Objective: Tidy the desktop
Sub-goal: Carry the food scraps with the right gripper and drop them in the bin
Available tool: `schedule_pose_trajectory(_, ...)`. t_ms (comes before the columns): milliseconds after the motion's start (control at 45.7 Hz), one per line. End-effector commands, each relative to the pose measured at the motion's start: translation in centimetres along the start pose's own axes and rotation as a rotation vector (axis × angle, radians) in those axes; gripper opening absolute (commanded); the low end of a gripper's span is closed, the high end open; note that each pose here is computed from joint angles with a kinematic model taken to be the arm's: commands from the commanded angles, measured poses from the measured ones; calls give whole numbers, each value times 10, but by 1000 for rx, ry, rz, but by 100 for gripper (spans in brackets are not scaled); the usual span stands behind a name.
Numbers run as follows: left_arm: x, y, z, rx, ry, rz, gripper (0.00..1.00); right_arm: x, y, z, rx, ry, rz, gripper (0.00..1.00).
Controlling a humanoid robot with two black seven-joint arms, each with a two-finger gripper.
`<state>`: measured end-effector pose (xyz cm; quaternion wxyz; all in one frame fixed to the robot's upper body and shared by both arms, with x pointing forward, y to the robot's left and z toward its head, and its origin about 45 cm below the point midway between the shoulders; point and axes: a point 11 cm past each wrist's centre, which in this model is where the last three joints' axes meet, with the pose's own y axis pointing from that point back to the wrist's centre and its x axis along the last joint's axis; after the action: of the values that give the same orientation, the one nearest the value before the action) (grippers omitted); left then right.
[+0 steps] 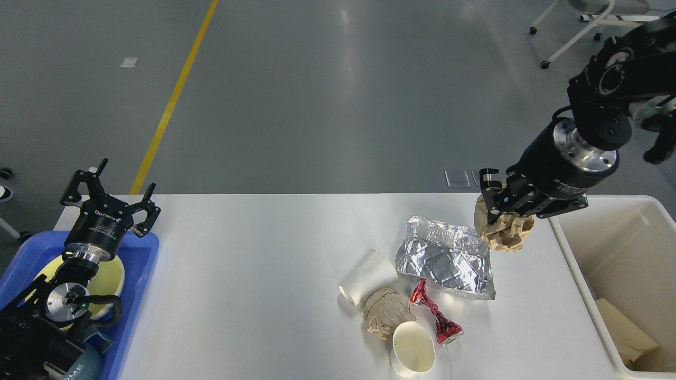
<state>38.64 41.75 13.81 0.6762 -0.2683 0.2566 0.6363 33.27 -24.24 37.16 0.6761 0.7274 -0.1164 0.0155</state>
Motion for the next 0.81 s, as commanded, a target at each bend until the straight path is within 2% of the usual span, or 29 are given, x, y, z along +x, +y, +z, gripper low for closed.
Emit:
schedule_pose_trajectory(0,0,0,0,0,0,0,96,8,-6,25,-31,-66,30,0)
schedule_pose_trajectory(197,0,0,0,0,0,0,96,26,-21,96,-88,-243,107,0)
schedule_pose_trajectory(503,0,0,0,0,0,0,96,35,-54,240,-210,-456,194,0)
schedule_pose_trajectory(612,0,0,0,0,0,0,96,28,-77,286,-248,-550,242,0)
schedule_pose_trajectory(787,0,0,0,0,0,0,96,2,-147,336,-310,-647,296,0)
